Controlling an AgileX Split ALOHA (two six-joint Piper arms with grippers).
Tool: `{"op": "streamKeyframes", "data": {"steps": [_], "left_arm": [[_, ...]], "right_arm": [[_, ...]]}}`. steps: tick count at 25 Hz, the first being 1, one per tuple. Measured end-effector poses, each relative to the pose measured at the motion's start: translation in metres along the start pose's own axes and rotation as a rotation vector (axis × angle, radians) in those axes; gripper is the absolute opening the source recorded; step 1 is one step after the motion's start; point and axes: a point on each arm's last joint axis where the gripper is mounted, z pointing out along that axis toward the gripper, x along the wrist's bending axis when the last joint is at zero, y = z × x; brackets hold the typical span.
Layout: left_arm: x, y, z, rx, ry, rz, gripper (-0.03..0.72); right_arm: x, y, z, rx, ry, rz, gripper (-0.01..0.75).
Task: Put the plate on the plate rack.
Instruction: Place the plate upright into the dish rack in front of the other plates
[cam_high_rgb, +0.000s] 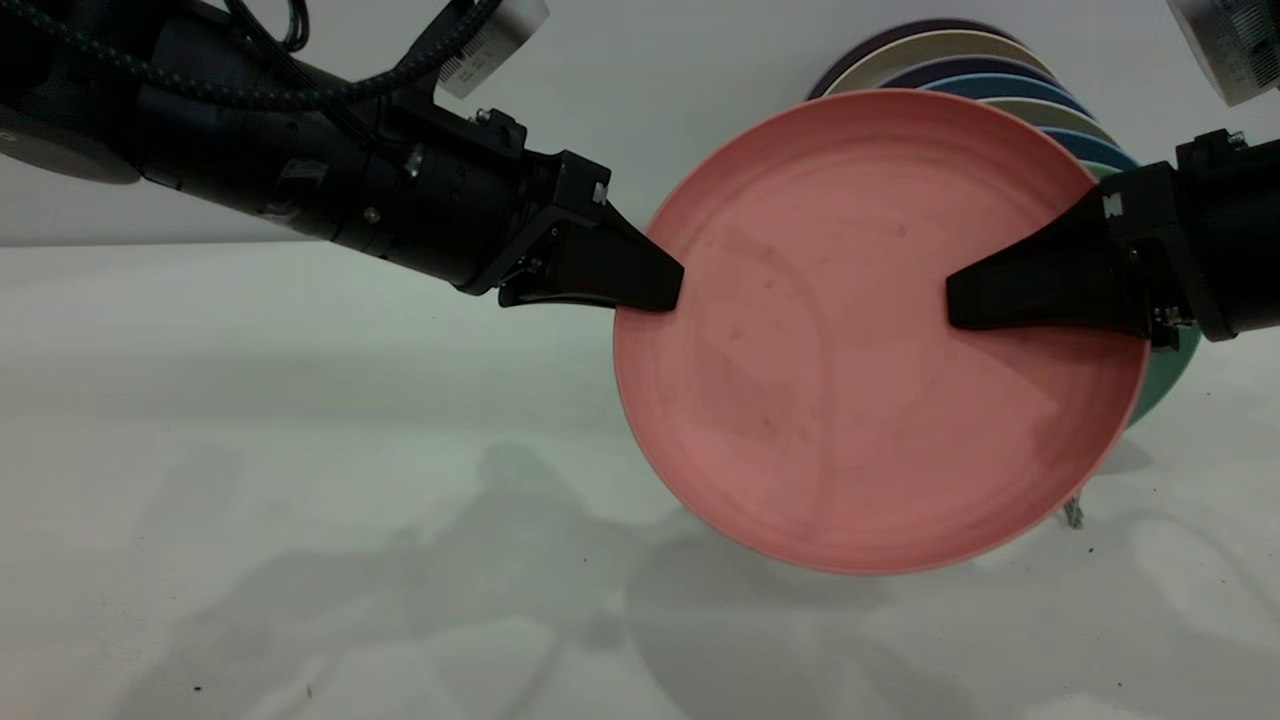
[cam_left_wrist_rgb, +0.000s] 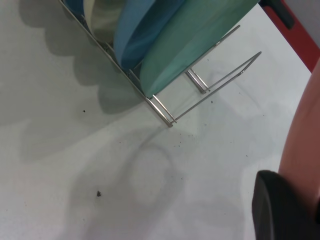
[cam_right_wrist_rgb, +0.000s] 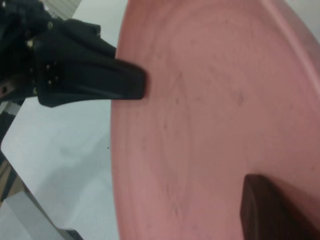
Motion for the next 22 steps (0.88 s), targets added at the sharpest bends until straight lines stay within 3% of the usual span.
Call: {"op": "streamKeyframes", "data": {"steps": [5, 11, 14, 22], "left_arm": [[0.004, 0.001, -0.006, -0.006, -0.035, -0.024, 0.095], [0.033, 0.004, -0.032, -0.041, 0.002, -0.13, 0.31], [0.048, 0.003, -0.046, -0.042, 0.036, -0.18, 0.375], [0.071, -0.008, -0.069, 0.029, 0.1, -0.241, 0.393]], "right_arm": [[-0.002, 0.0, -0.004, 0.025, -0.008, -0.041, 0.129], [-0.008, 0.004, -0.033, 0.07, -0.065, -0.19, 0.129], [-0.005, 0.006, -0.043, 0.085, -0.078, -0.264, 0.129], [0.005, 0.009, -0.06, 0.158, -0.136, -0.582, 0.129]]}}
